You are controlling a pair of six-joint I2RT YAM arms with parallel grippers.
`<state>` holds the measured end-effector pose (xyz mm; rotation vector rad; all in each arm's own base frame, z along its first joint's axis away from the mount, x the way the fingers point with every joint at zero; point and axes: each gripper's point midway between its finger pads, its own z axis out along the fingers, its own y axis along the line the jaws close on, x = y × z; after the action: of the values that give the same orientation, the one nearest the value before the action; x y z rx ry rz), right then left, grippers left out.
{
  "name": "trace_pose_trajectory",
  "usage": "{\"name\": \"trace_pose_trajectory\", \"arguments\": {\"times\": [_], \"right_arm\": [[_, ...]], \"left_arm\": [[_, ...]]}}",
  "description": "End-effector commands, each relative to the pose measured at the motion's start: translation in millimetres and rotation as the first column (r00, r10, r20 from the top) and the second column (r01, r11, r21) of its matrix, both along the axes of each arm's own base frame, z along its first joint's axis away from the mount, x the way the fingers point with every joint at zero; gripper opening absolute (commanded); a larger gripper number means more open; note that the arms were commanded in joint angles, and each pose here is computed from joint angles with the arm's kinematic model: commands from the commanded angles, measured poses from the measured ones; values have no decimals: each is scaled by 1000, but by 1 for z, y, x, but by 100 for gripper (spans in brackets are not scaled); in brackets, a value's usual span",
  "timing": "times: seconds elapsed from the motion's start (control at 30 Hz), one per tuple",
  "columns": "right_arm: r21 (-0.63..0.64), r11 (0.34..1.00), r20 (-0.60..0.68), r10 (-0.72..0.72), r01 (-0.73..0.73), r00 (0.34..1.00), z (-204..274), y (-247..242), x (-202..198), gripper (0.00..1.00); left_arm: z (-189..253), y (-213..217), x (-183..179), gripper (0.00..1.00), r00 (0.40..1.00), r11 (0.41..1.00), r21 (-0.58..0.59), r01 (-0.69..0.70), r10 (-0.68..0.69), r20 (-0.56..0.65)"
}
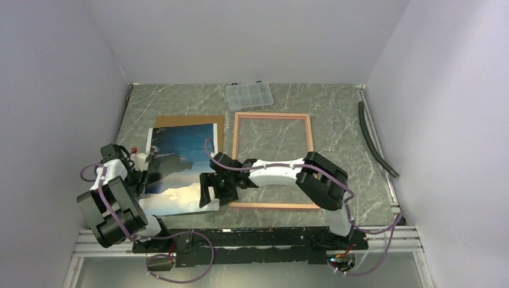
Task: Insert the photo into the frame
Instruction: Pick up the photo at the center of the board.
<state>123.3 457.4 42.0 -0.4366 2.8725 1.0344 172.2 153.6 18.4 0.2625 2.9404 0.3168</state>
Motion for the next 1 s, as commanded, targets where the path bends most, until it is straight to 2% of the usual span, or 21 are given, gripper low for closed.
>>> {"name": "trace_pose_trajectory", "arguments": {"times": [0.0,0.1,0.23,0.43,0.57,0.73,0.97], "right_arm": [[170,983,-5,-70,70,998,31,16,12,89],[266,960,-4,-86,84,996,49,27,17,89],[333,938,29,-116,100,993,73,27,23,88],[485,868,47,-148,107,988,115,23,31,88],[500,863,80,-131,73,988,120,25,34,88],[495,864,31,-122,91,992,104,25,38,89],[402,904,-26,-146,144,989,70,11,44,87]], "left_arm": [[-15,-21,-14,68,999,996,-85,32,-35,-34],[-16,-23,-15,68,998,995,-92,39,-42,-35],[-17,-24,-15,67,998,994,-96,51,-54,-33],[-14,-25,-16,67,998,994,-96,56,-59,-27],[-12,-25,-15,67,998,994,-95,60,-62,-20],[-10,-25,-13,67,998,994,-95,60,-62,-17],[-5,-25,-11,66,998,993,-102,57,-58,-9]]}}
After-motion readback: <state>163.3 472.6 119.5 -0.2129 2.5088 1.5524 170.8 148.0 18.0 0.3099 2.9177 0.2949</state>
